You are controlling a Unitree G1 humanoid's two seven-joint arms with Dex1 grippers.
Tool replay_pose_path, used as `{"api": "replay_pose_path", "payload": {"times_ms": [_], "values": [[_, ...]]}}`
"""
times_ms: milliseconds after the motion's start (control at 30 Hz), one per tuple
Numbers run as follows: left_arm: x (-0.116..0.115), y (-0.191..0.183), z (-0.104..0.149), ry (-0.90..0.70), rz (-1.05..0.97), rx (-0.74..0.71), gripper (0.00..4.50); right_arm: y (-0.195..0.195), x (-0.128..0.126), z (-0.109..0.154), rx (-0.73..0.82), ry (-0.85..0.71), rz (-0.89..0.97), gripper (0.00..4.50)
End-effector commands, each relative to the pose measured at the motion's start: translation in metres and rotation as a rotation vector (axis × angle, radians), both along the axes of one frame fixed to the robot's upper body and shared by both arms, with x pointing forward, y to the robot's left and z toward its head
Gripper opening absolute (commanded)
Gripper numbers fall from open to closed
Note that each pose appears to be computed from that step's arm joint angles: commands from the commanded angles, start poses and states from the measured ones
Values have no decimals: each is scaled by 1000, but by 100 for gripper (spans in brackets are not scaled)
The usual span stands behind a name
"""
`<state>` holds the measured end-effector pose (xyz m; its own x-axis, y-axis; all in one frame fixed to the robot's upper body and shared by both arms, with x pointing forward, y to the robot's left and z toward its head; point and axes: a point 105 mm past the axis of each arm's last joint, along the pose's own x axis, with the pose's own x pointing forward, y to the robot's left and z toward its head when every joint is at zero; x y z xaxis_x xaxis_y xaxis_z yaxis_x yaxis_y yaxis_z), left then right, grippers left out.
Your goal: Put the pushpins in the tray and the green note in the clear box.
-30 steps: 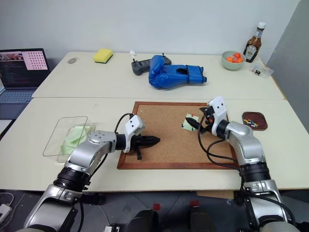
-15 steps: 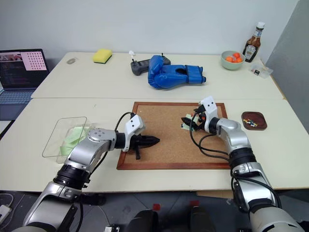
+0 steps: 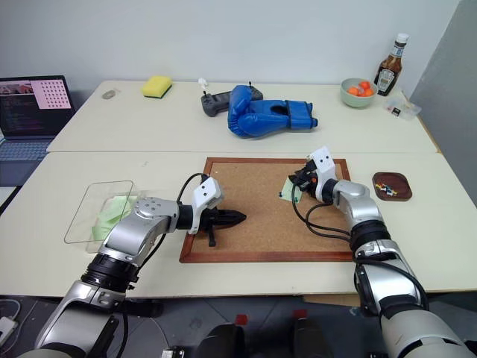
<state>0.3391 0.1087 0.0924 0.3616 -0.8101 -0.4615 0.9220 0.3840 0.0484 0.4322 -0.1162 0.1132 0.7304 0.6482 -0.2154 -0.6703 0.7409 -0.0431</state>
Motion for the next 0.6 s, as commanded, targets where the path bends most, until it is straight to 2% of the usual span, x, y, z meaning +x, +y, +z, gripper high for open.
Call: {"api": "replay_pose_path", "payload": {"times_ms": [33,100,400,600], "values": [[-10,2,-20,72,-9,45,0,2,7,18,-16,-72,0,30],[-10,2,-20,71,-8,45,0,2,7,18,-20,-70,2,3],[-5,7,-24,71,30,73,0,6,3,38,99,-120,57,3],[-4,15,-35,110,57,138,0,3,0,39,50,-151,72,3]]}}
